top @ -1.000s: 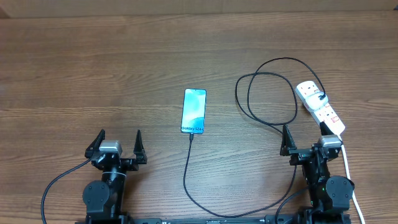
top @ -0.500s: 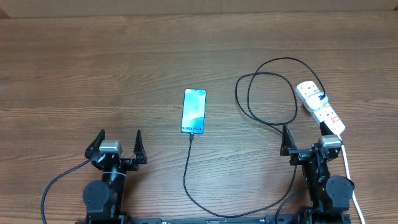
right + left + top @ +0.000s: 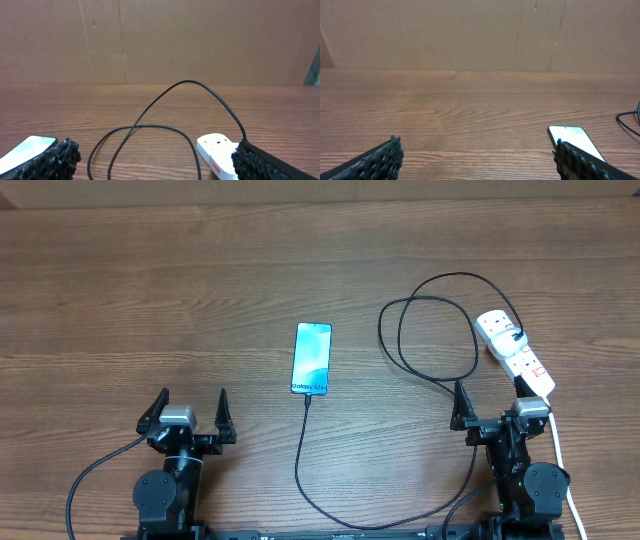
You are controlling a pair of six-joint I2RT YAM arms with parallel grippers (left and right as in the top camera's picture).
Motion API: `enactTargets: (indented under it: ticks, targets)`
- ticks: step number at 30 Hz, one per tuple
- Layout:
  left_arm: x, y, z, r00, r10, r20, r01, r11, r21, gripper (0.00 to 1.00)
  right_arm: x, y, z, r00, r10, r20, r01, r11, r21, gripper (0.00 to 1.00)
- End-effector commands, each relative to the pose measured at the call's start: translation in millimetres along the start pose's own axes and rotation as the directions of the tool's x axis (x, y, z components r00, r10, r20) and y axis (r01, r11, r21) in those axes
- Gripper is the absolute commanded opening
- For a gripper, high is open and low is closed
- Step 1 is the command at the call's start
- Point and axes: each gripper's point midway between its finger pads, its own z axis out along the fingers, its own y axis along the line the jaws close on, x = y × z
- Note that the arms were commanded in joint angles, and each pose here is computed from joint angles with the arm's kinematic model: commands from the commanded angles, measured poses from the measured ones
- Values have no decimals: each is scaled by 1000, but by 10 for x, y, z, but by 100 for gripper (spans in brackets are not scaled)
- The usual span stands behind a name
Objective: Plug charger to phone and switch on socket
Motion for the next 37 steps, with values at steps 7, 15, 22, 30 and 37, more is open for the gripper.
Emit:
enactTargets:
  ticks: [7, 15, 22, 30, 37]
  targets:
    - [4, 6, -3, 1000, 20, 3, -20, 1000, -5, 100, 12, 18, 0, 1000, -5, 7, 5, 1000, -8, 100]
    - [4, 6, -3, 1000, 20, 3, -20, 1000, -5, 100, 12, 18, 0, 1000, -5, 7, 5, 1000, -8, 100]
    - [4, 5, -3, 1000, 20, 3, -20, 1000, -4, 100, 12, 18, 0, 1000, -5, 7, 5, 1000, -8, 100]
    - [4, 6, -3, 1000, 20, 3, -20, 1000, -5, 99, 12, 18, 0, 1000, -5, 7, 5, 1000, -8, 100]
    - [4, 6, -3, 1000, 20, 3, -20, 1000, -5, 99, 12, 18, 0, 1000, -5, 7, 5, 1000, -8, 100]
